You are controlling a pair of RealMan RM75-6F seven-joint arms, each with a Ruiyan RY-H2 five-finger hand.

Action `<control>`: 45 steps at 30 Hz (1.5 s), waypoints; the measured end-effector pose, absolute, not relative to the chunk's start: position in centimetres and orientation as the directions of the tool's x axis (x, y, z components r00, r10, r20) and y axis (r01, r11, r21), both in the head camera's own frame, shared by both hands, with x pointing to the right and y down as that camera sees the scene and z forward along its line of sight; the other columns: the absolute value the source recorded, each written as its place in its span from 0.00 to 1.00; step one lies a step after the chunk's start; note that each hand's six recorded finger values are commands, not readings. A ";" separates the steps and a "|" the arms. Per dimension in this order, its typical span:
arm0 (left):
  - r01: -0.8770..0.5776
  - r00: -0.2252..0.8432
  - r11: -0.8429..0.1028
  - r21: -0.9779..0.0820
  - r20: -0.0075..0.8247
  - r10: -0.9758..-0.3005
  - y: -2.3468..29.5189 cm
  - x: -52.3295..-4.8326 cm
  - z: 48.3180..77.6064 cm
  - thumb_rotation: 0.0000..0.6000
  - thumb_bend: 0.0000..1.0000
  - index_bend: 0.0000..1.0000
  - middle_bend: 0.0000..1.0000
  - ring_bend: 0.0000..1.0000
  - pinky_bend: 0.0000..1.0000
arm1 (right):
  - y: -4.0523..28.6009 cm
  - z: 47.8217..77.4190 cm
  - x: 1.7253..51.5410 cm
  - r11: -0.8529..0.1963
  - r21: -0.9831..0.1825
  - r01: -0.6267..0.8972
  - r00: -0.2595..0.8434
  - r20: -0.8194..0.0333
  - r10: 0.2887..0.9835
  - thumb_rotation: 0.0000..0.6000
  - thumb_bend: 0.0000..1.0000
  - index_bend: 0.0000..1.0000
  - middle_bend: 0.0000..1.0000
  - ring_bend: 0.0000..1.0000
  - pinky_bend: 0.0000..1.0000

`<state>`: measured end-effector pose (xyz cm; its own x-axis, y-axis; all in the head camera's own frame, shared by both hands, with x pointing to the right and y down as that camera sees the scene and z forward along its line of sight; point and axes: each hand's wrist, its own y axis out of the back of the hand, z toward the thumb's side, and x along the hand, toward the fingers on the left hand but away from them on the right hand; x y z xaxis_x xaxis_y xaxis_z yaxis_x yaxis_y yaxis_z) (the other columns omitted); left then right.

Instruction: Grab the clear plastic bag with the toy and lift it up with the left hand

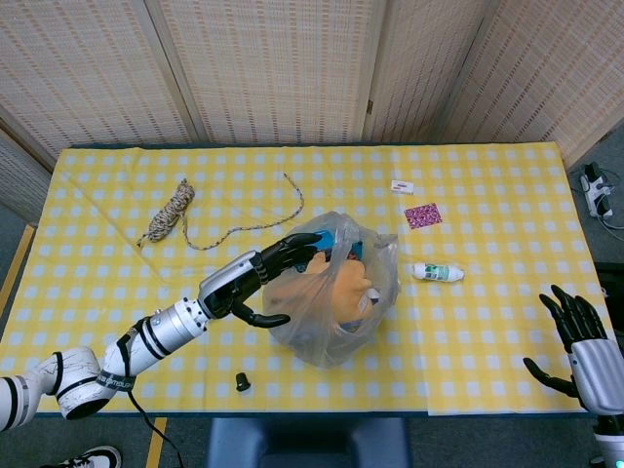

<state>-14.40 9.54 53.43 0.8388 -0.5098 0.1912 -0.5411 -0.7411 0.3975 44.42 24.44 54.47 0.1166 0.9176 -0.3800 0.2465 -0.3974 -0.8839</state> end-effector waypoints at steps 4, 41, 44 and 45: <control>-0.535 0.843 -0.741 0.406 0.201 -0.498 9.9 -14.0 54.2 1.00 0.27 0.00 0.00 0.00 0.01 | 24.4 54.3 44.6 -0.394 -0.885 0.247 0.114 -0.377 0.919 1.00 0.25 0.00 0.00 0.02 0.00; -0.328 0.945 -0.760 0.562 0.205 -0.255 8.5 -9.5 54.7 1.00 0.26 0.00 0.00 0.00 0.07 | 24.6 54.8 44.6 -0.411 -0.877 0.248 0.115 -0.395 0.911 1.00 0.25 0.00 0.00 0.02 0.00; -0.330 0.944 -0.753 0.569 0.204 -0.260 8.1 -9.0 54.9 1.00 0.26 0.00 0.00 0.00 0.07 | 24.6 54.6 44.6 -0.408 -0.878 0.249 0.115 -0.391 0.913 1.00 0.25 0.00 0.00 0.02 0.00; -0.332 0.943 -0.750 0.573 0.203 -0.262 8.0 -8.9 54.9 1.00 0.26 0.00 0.00 0.00 0.08 | 24.7 54.6 44.6 -0.407 -0.879 0.250 0.115 -0.390 0.914 1.00 0.25 0.00 0.00 0.02 0.00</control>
